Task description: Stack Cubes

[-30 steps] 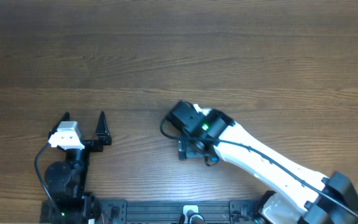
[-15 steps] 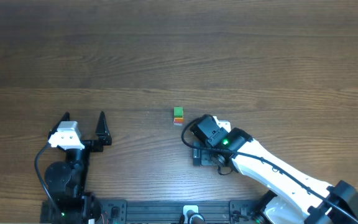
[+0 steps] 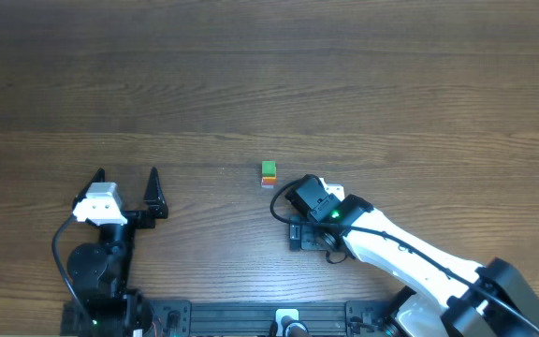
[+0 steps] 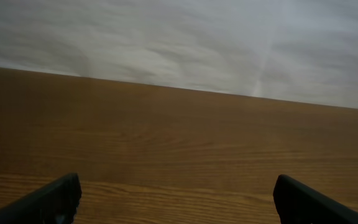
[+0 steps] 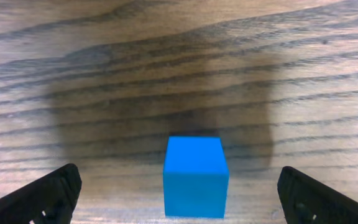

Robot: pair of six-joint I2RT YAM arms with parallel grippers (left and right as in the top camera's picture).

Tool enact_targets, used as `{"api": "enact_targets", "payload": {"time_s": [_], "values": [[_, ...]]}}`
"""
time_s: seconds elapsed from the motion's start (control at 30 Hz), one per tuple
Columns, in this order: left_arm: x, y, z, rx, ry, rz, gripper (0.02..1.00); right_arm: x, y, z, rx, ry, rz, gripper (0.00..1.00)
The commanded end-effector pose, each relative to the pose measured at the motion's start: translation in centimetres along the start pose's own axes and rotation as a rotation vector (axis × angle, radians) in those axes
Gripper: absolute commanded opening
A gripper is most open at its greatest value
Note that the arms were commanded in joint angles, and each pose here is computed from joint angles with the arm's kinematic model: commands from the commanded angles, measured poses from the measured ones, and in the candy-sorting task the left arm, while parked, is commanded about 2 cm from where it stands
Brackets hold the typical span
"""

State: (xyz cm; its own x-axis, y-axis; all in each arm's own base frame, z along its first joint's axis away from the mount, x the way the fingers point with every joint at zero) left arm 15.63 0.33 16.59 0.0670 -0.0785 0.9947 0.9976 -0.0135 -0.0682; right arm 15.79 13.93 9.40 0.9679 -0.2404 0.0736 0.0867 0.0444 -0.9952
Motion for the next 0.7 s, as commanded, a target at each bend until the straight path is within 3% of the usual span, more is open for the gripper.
{"api": "enact_targets", "payload": {"time_s": [0.03,0.17,0.37,0.7], "values": [[-0.14,0.00,0.02,-0.001,0.015,-0.001,1.000,0.20,0.77,-0.25,-0.031,0.000,-0.008,0.993],[-0.14,0.00,0.02,-0.001,0.015,-0.001,1.000,0.31,0.80,-0.17,-0.028,-0.015,-0.017,0.961],[-0.14,0.00,0.02,-0.001,0.015,-0.001,0.996,0.34,0.80,-0.19,-0.030,-0.038,-0.019,0.717],[-0.14,0.00,0.02,-0.001,0.015,-0.001,1.000,0.37,0.80,-0.21,-0.033,-0.049,-0.023,0.518]]}}
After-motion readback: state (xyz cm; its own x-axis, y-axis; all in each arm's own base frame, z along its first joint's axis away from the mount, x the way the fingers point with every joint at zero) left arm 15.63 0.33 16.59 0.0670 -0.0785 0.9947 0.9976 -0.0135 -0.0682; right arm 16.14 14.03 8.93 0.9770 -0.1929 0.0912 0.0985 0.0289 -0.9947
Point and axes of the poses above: each gripper's point midway between its finger pads, its own y axis out along the fingers, its own z axis along the line the jaws close on, x = y × z, the point moved 9 cm from there along -y, back along the fingers, and after that the axes turned 12 degrees about y, right-handed, at the moved point
